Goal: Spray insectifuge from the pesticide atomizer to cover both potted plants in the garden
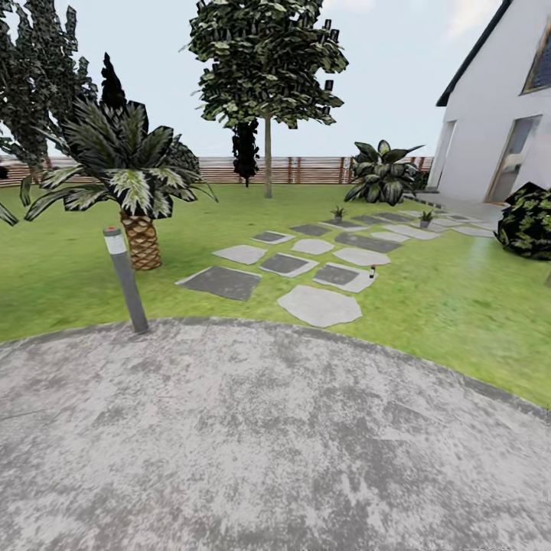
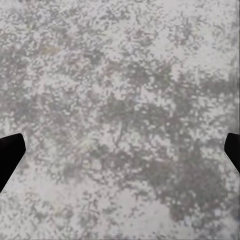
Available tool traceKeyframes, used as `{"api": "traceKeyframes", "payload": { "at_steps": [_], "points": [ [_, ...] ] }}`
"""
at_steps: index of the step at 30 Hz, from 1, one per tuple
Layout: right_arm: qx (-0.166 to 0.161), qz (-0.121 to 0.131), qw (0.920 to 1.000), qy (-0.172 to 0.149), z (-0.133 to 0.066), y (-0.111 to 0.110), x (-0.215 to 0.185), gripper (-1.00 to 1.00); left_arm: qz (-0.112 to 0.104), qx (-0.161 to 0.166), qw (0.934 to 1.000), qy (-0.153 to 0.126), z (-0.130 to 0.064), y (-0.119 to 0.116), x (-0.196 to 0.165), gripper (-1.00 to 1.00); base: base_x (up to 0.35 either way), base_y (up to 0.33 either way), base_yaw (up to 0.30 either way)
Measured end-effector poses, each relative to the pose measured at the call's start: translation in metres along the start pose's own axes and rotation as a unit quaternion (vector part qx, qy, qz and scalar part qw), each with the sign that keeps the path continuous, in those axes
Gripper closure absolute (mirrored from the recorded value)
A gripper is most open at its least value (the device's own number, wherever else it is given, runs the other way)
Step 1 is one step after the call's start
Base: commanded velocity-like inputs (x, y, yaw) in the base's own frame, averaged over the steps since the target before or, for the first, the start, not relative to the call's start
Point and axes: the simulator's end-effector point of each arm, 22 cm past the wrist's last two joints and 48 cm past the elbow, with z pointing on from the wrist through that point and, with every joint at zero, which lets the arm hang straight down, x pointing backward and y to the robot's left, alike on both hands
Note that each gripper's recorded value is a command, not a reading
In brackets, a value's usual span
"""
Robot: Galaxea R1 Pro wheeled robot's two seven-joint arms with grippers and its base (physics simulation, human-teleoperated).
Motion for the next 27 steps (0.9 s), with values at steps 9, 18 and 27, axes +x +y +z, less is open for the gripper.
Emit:
{"api": "traceKeyframes", "payload": {
  "at_steps": [9,18,27],
  "points": [
    [-0.001,0.001,1.0,0.001,-0.0002,0.0023,0.0006,-1.0,0.0,0.001,1.0,0.0,-0.0002,-0.0002,0.0006,-1.0,0.169,0.001,-0.152],
    [-0.002,0.0,1.0,0.0,-0.0002,0.0028,0.0005,-1.0,0.001,0.001,1.0,0.0,-0.0002,-0.0002,0.0006,-1.0,0.332,0.105,-0.002],
    [-0.003,0.0,1.0,0.0,-0.0002,0.0042,0.0002,-1.0,0.002,0.001,1.0,0.0,-0.0002,-0.0003,0.0006,-1.0,0.335,0.152,0.0]
  ]
}}
